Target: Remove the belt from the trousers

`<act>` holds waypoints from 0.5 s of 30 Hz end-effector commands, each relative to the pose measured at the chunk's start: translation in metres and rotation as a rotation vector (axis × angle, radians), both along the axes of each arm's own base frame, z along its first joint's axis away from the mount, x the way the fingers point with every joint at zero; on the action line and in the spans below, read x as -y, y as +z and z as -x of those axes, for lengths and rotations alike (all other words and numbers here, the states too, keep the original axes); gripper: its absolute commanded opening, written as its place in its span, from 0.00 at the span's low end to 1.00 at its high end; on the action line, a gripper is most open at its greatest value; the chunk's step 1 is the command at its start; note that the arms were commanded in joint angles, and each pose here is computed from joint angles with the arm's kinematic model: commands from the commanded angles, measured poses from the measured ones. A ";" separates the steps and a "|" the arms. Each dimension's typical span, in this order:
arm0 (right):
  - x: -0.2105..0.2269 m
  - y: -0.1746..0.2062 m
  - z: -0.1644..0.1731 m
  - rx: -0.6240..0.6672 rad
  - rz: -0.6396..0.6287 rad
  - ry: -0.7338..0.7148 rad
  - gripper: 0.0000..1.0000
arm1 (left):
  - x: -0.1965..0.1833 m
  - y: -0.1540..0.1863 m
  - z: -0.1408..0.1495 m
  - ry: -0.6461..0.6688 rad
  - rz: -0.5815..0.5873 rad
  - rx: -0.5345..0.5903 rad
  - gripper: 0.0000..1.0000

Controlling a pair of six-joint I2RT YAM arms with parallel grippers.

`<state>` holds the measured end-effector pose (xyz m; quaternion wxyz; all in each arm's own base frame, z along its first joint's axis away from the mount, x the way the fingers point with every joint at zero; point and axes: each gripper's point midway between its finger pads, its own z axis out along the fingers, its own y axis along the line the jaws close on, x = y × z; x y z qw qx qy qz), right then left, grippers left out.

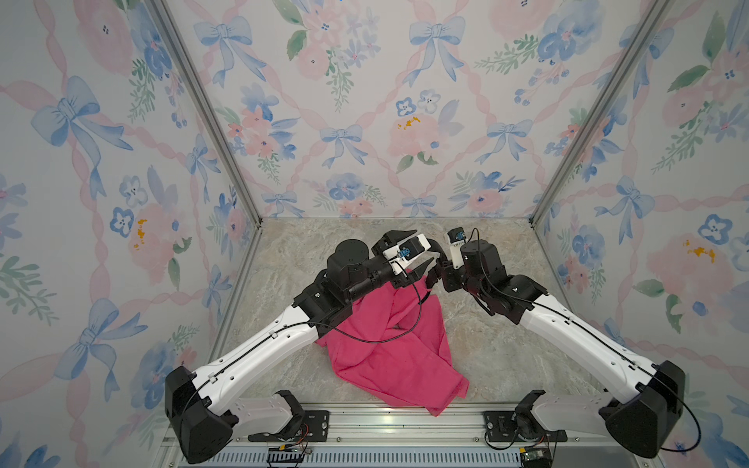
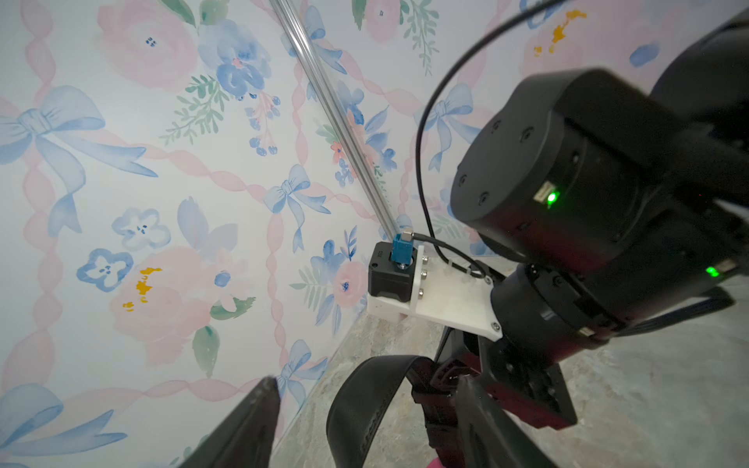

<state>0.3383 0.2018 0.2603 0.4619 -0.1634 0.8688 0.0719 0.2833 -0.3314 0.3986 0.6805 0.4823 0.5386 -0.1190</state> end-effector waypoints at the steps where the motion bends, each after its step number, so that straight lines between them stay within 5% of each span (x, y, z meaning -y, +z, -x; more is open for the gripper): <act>1: -0.004 0.017 0.005 0.019 0.012 0.034 0.00 | 0.008 -0.014 -0.016 0.097 -0.212 0.152 0.74; 15: -0.017 0.014 0.010 -0.034 -0.032 0.092 0.00 | 0.021 -0.056 -0.050 0.175 -0.381 0.172 0.76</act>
